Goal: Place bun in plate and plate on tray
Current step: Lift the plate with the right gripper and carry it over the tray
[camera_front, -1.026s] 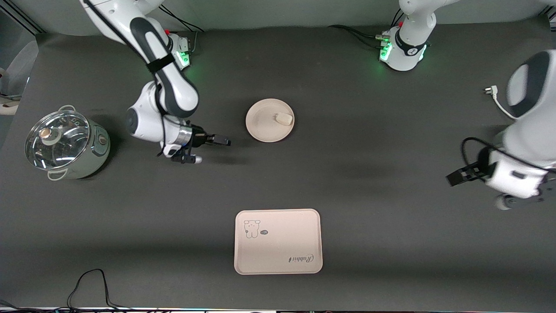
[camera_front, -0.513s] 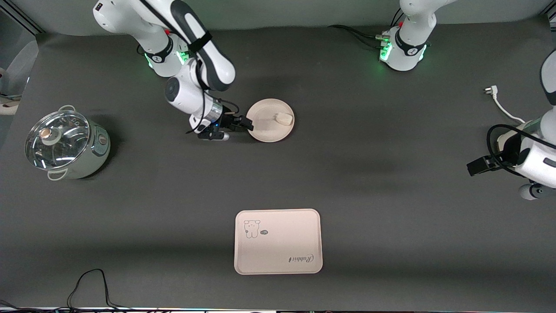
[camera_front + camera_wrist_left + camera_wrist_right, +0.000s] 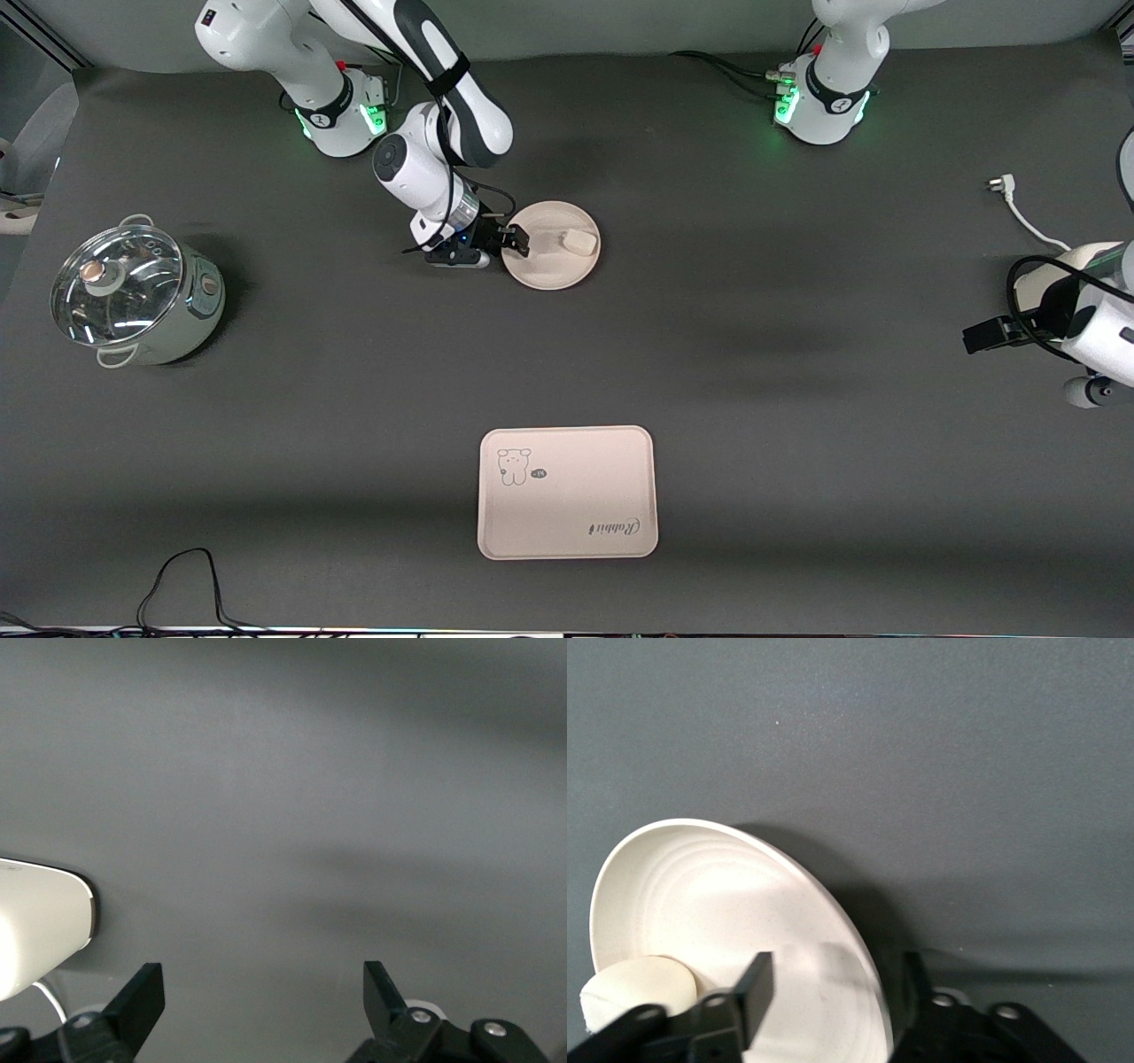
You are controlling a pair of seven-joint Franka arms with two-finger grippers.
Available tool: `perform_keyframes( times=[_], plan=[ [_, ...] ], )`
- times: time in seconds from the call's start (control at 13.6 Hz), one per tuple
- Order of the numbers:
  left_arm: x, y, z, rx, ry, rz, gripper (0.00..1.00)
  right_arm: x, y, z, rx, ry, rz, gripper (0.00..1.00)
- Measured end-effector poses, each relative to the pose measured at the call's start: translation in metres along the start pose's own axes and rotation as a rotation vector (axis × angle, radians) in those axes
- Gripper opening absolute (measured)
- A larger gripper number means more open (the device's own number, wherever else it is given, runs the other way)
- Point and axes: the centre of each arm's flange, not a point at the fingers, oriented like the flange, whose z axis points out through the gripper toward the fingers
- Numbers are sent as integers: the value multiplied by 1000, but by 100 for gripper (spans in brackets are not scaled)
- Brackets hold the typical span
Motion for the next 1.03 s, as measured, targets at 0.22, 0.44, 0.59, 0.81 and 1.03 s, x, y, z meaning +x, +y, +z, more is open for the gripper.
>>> perform_keyframes(
  times=[0.22,0.44,0.59,0.81,1.03],
  plan=[
    [-11,-13,-14,-9,14,14,100,-2,0,0,1,23,14,24],
    [-25,-20,-22,-21,18,36,100,-4,1,1,6,29,37,4],
    [-30,-26,-26,-26,21,43,100,-3,1,1,6,30,38,4],
    [-36,-28,-28,-31,21,47,100,5,-2,-3,12,42,33,4],
    [-39,-26,-28,-34,22,52,100,41,-12,-19,38,63,4,4]
  ],
)
